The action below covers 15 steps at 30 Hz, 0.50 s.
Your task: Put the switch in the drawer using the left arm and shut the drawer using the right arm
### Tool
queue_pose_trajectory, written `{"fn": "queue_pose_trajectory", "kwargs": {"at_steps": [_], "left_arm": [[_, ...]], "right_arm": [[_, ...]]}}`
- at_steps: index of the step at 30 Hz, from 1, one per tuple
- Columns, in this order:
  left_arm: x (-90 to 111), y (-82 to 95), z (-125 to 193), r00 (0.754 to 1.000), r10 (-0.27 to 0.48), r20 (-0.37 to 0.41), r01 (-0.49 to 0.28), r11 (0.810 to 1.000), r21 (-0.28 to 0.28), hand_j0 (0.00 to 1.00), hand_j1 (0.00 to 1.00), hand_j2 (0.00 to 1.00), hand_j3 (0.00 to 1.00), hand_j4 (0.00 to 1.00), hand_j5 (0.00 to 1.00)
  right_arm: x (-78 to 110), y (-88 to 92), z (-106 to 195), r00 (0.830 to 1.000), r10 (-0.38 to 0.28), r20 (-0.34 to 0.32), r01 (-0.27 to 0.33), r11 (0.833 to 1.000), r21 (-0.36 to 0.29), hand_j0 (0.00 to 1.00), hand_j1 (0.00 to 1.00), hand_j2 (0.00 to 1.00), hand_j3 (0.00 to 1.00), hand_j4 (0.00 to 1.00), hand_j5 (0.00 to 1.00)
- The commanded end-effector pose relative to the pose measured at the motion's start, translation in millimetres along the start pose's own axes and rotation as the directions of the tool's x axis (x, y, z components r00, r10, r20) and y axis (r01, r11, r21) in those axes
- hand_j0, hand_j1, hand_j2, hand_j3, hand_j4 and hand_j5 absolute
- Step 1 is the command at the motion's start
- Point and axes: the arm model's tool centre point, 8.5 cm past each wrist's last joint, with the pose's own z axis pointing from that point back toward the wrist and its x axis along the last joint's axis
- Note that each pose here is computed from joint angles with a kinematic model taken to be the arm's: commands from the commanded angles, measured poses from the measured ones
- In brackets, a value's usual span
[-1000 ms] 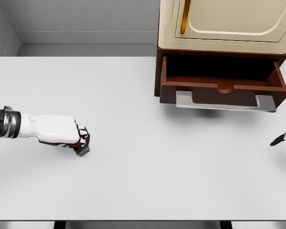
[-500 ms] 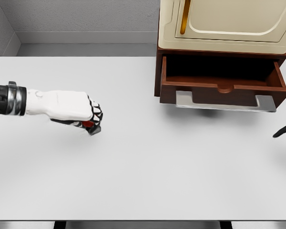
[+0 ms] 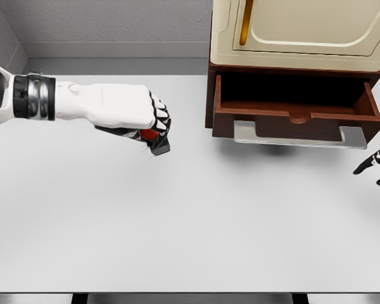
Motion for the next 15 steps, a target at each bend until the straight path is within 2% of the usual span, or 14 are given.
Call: {"fn": "queue_pose_trajectory", "kwargs": {"at_steps": [1,9,10,15], "left_arm": [[5,8.0,-14,0.999,0.002,0.040,-0.004,0.999,0.033,0.35,0.35,0.35,0.35,0.35,0.35],[10,31.3,-30,0.996,-0.022,0.090,0.015,0.997,0.080,0.36,0.36,0.36,0.36,0.36,0.36],[13,40.0,-37,0.993,-0.030,0.111,0.020,0.995,0.097,0.36,0.36,0.36,0.36,0.36,0.36],[30,59.0,-71,0.977,-0.068,0.201,0.041,0.990,0.137,0.36,0.36,0.36,0.36,0.36,0.36]], "right_arm": [[0.6,0.9,-2,1.000,-0.007,0.006,0.007,1.000,0.006,0.62,0.62,0.62,0.62,0.62,0.62],[1.5,5.8,-5,1.000,-0.016,0.014,0.016,1.000,0.022,0.62,0.62,0.62,0.62,0.62,0.62],[1.8,7.1,-5,1.000,-0.019,0.016,0.019,1.000,0.025,0.62,0.62,0.62,0.62,0.62,0.62],[2.3,9.8,-7,1.000,-0.023,0.020,0.023,0.999,0.032,0.61,0.61,0.61,0.61,0.61,0.61]]}}
